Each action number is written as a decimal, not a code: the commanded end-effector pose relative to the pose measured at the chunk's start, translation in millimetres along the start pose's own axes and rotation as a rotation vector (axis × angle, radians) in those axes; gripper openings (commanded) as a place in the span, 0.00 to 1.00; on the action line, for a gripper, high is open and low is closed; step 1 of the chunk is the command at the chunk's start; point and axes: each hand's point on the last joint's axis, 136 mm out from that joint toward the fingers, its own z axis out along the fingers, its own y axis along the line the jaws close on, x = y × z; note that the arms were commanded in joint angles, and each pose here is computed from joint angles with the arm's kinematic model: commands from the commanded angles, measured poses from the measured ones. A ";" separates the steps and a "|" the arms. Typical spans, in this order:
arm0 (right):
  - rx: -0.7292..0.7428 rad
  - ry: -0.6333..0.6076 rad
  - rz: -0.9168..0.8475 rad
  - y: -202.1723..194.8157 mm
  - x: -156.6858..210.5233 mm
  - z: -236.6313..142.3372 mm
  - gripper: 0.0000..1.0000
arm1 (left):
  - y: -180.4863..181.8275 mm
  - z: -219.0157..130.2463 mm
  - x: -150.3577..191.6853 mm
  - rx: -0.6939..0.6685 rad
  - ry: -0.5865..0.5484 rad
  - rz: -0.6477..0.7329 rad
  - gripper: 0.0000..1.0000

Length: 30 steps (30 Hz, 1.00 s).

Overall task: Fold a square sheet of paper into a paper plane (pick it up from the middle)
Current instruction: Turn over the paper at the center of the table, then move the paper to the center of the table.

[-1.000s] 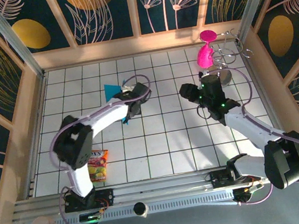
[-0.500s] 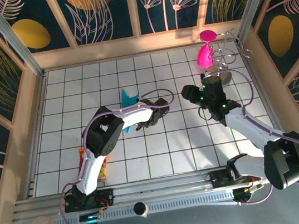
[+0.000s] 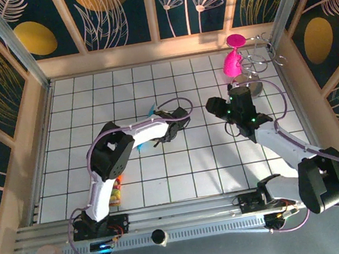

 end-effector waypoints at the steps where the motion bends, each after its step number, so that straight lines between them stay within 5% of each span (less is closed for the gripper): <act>1: -0.001 0.002 0.019 -3.6 1.3 3.5 0.49 | -40.7 -24.1 -7.4 0.254 0.007 -0.116 0.36; 7: 0.015 0.000 0.022 -6.5 0.8 4.6 0.49 | -56.8 -57.8 -13.6 0.471 0.004 -0.221 0.44; 15: -0.006 -0.007 0.019 -3.2 0.3 4.9 0.52 | -79.2 -137.3 -16.4 0.942 -0.010 -0.328 0.53; 19: -0.076 0.032 0.008 8.6 7.2 8.6 0.52 | -43.4 -145.6 -28.3 0.909 -0.113 -0.382 0.62; 30: -0.143 0.107 0.035 19.0 28.2 23.1 0.56 | 21.5 -66.3 -17.6 0.764 -0.091 -0.533 0.69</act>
